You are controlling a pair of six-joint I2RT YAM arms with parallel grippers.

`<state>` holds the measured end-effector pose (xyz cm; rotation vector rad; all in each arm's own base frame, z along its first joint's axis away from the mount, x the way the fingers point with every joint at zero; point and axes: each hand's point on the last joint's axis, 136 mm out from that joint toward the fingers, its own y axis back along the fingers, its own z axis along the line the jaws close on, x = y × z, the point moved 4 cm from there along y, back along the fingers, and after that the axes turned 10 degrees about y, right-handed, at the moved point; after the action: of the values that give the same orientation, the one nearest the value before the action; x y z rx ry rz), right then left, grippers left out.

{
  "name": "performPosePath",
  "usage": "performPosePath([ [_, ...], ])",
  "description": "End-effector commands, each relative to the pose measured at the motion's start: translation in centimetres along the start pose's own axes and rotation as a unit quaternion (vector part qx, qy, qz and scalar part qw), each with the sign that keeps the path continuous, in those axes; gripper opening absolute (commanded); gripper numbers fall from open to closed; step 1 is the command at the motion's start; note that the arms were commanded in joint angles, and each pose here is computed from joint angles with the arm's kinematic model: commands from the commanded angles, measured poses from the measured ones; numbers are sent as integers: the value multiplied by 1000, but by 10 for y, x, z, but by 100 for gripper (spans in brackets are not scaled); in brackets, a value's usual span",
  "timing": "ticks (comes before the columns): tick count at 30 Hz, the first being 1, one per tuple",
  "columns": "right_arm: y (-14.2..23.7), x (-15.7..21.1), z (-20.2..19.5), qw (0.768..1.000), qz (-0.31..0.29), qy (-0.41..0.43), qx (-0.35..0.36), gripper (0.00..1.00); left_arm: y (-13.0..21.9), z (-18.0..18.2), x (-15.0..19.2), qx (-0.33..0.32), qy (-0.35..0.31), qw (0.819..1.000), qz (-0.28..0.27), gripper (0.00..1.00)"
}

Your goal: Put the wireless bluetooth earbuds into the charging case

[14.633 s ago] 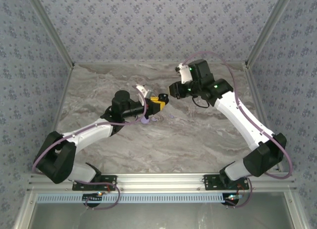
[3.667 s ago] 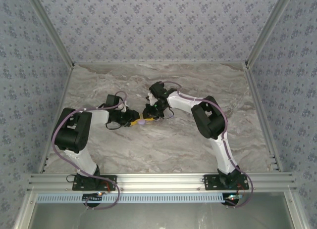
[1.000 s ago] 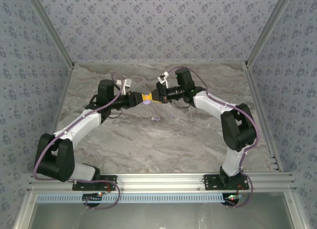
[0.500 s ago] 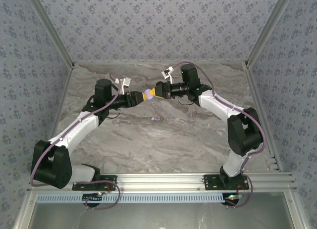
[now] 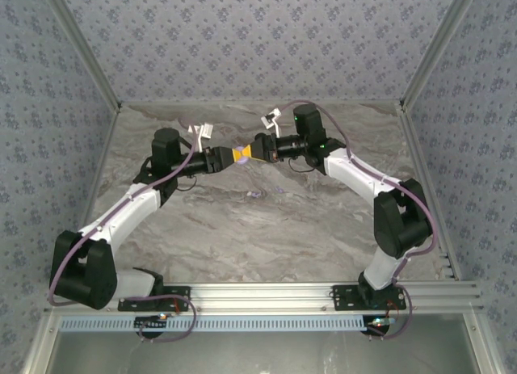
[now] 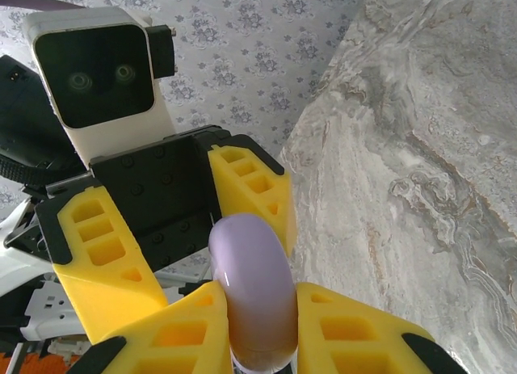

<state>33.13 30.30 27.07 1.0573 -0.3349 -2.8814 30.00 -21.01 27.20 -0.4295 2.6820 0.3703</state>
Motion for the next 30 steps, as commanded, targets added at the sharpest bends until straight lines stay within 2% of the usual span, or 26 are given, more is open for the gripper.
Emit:
performPosePath([
  [1,4,-9,24,999,-4,30,-18,22,-2,-10,2,26,-13,1000,10,50],
  [10,3,-9,23,1000,-6,27,-15,23,-4,-5,7,18,-7,1000,21,44],
  [15,4,-9,23,1000,-6,27,-13,23,-4,-3,8,14,-4,1000,22,38],
  [30,3,-9,23,1000,-7,28,-11,24,-6,0,11,6,-1,1000,27,37],
])
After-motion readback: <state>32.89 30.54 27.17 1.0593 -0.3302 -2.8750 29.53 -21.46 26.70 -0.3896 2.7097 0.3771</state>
